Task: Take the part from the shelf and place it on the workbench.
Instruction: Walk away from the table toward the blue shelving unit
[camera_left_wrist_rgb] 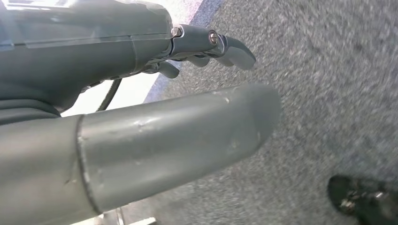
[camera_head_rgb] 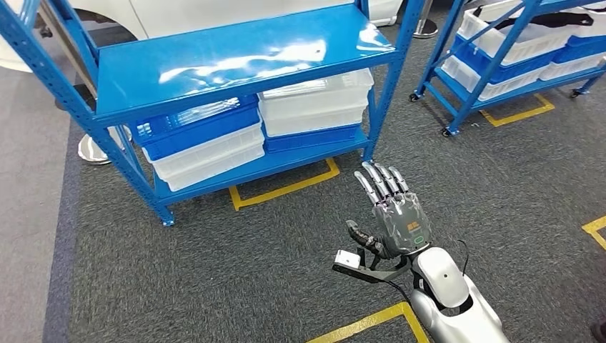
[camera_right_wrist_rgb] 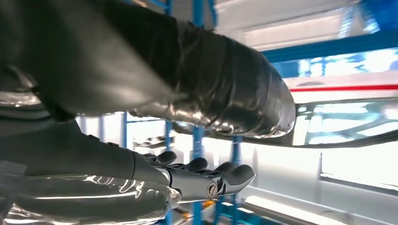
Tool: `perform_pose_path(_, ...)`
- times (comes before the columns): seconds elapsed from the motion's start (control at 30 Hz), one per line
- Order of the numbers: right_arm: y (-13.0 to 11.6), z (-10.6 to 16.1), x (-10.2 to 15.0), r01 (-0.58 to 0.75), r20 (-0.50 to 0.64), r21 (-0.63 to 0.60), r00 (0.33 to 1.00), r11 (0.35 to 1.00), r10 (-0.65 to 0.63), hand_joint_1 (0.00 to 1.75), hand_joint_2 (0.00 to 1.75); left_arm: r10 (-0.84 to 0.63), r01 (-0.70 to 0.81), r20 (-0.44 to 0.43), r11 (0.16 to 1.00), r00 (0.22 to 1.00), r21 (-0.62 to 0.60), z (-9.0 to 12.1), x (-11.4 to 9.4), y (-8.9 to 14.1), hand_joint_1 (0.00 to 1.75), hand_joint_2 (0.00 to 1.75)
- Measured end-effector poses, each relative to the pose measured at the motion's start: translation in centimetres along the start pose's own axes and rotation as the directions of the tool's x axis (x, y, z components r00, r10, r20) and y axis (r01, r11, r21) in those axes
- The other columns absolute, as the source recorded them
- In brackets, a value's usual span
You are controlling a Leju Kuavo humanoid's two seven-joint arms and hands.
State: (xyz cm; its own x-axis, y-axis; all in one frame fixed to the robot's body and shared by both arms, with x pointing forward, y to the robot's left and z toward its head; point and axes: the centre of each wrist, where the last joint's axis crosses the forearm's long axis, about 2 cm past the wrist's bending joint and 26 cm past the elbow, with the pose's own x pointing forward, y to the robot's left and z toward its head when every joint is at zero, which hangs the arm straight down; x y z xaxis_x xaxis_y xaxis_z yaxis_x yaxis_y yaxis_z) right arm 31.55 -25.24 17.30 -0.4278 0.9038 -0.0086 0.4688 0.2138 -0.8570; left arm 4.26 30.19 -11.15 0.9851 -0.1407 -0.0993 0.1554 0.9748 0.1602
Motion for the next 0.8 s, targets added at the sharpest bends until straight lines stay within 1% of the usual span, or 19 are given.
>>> perform_pose_path(0.1, 0.2, 0.5, 0.0, -0.007, -0.004, 0.009, 1.000, 1.000, 0.007, 0.00, 0.00, 0.001, -0.001, 0.001, 1.000, 1.000, 0.003, 0.0, 0.1, 0.0, 0.00, 0.00)
perform_pose_path(0.43, 0.1, 1.0, -0.8, -0.023, -0.028, -0.004, 0.999, 1.000, 0.023, 0.00, 0.00, -0.002, 0.002, 0.001, 1.000, 1.000, 0.005, 0.0, -0.1, 0.0, 0.00, 0.00)
perform_pose_path(0.67, 0.0, 2.1, -1.3, -0.019, -0.039, -0.003, 0.999, 1.000, 0.019, 0.00, 0.00, -0.006, 0.006, 0.001, 1.000, 1.000, 0.015, -0.1, -0.1, 0.2, 0.00, 0.00)
perform_pose_path(0.8, 0.0, 2.2, -1.5, -0.021, -0.041, -0.005, 0.999, 1.000, 0.020, 0.00, 0.00, -0.006, 0.006, 0.002, 1.000, 1.000, 0.015, 0.0, -0.1, 0.3, 0.00, 0.00)
